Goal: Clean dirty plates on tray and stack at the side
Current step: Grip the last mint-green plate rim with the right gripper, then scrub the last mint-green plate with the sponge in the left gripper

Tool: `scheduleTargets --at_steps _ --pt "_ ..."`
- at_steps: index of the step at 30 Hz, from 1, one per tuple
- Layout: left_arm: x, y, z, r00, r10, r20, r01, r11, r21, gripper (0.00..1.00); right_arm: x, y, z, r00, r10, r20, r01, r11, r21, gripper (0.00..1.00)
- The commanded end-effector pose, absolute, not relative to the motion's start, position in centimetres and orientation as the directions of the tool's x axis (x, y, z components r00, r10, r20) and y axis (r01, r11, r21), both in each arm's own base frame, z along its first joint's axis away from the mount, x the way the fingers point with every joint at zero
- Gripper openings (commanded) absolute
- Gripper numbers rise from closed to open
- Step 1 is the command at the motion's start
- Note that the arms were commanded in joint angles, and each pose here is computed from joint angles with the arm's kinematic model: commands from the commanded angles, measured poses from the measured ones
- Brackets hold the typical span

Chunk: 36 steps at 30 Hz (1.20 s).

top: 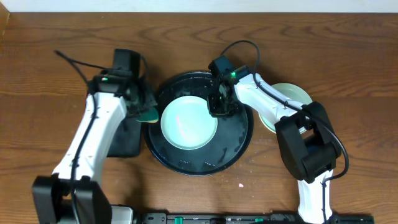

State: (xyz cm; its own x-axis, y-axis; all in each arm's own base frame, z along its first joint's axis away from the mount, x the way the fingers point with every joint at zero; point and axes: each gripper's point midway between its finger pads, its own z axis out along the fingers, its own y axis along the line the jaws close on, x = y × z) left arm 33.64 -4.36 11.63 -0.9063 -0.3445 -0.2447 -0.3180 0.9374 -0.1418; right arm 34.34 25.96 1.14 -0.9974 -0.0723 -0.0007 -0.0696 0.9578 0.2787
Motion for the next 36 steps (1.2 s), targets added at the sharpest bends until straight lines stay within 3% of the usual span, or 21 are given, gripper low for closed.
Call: scheduleTargets --at_steps 1,5,19,22,26,28,32,36 --pt "34.5 -5.8 11.5 -0.903 -0.345 -0.256 -0.316 0.937 -0.148 0.07 34.2 25.5 0.3 -0.998 -0.064 -0.009 -0.064 0.964 0.258 0.09" --pt "34.9 -7.5 11.0 -0.915 -0.309 -0.261 -0.277 0.949 -0.152 0.07 34.1 25.6 0.0 -0.998 -0.065 -0.006 -0.065 0.961 0.267 0.01" --pt "32.9 -12.7 0.7 -0.979 -0.202 -0.028 -0.2 0.979 -0.044 0.07 34.0 25.6 0.0 -0.998 -0.067 -0.005 -0.066 0.962 0.264 0.01" --pt "31.4 -15.9 0.0 -0.998 -0.047 0.049 -0.054 0.986 -0.158 0.07 34.0 25.6 0.0 -0.998 -0.067 -0.005 -0.065 0.962 0.264 0.01" --pt "30.1 -20.3 1.3 -0.983 0.179 0.044 0.147 0.904 -0.401 0.08 34.0 25.6 0.0 -0.998 -0.067 -0.005 -0.066 0.962 0.264 0.01" --pt "30.9 -20.0 1.1 -0.988 0.156 0.02 0.136 0.915 -0.379 0.07 34.0 25.6 0.0 -0.998 -0.067 -0.005 -0.066 0.962 0.264 0.01" --pt "34.9 -14.2 0.0 -0.983 -0.154 -0.097 -0.145 0.985 -0.094 0.07 34.0 25.6 0.0 -0.998 -0.067 -0.005 -0.066 0.962 0.263 0.01" --pt "36.4 -9.7 0.3 -0.93 -0.303 -0.209 -0.322 0.944 0.066 0.07 34.0 25.5 0.0 -0.998 -0.067 -0.005 -0.066 0.963 0.262 0.01"
